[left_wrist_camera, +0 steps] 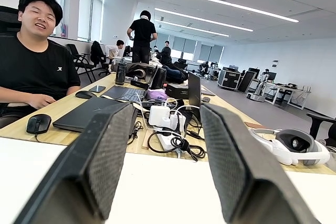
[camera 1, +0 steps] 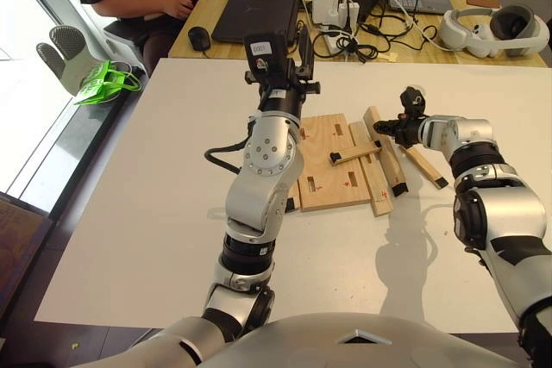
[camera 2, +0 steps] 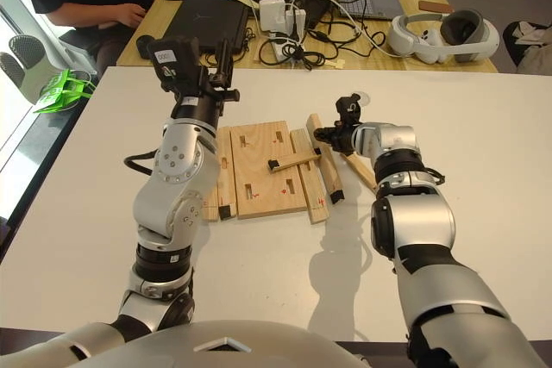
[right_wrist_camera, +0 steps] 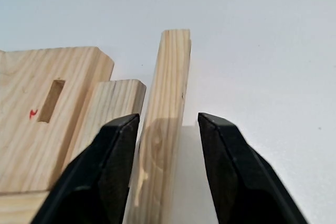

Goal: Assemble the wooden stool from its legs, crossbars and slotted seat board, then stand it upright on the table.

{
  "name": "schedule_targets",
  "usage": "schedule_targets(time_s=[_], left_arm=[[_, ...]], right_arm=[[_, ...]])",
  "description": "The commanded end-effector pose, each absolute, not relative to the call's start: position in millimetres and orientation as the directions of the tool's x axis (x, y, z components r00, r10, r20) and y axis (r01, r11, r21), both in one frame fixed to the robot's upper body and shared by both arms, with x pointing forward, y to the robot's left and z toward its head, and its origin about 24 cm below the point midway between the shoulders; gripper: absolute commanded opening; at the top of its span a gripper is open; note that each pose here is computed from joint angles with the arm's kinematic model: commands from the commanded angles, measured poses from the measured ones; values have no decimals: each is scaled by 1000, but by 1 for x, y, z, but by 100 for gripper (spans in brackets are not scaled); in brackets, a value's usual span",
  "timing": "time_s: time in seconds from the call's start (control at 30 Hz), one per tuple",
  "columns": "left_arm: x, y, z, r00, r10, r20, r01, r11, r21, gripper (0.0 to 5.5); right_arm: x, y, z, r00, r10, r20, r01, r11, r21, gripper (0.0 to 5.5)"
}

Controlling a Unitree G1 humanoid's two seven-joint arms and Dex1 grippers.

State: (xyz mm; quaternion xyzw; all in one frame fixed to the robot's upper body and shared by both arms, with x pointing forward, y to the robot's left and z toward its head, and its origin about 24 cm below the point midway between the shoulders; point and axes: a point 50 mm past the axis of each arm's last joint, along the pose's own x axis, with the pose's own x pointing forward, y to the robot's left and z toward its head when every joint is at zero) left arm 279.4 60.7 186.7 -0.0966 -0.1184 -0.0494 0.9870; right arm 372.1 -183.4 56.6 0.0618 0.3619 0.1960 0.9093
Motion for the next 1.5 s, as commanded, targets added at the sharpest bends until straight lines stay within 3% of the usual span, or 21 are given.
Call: schedule_targets(time_s=[0.03,0.27,0.47,0.67,0.77,0.93,1.07,1.2,1.3,1.37,1.5], left_arm=[[275,52,175,981,-73,181,119,959,-259,235],[275,50,174,980,-81,181,127,958,-259,235],[275,52,174,981,-77,180,122,958,-259,235],[281,60,177,976,-108,189,153,958,-241,235],[292,73,182,969,-176,176,223,928,-300,235],[314,91,199,824,-546,152,545,689,-478,235],[319,98,214,639,-752,159,704,488,-516,235],[315,97,222,496,-847,193,774,331,-540,235],[306,93,229,391,-887,245,811,206,-547,287],[305,88,232,355,-904,240,810,169,-561,323],[307,87,236,350,-907,234,801,161,-576,326]], right_arm=[[368,-178,47,631,404,-662,-335,912,236,209],[367,-180,43,640,397,-659,-325,916,236,102],[371,-188,50,682,388,-620,-295,922,252,101],[380,-214,85,794,435,-424,-283,883,374,101],[381,-221,109,810,532,-245,-378,794,475,101],[359,-214,138,681,727,94,-619,502,604,101],[330,-190,155,520,805,286,-732,247,635,101],[310,-176,172,442,803,400,-771,112,626,101],[302,-167,180,394,807,440,-790,52,611,101],[298,-163,184,373,806,460,-795,22,607,101],[291,-151,185,321,822,471,-792,-40,610,101]])
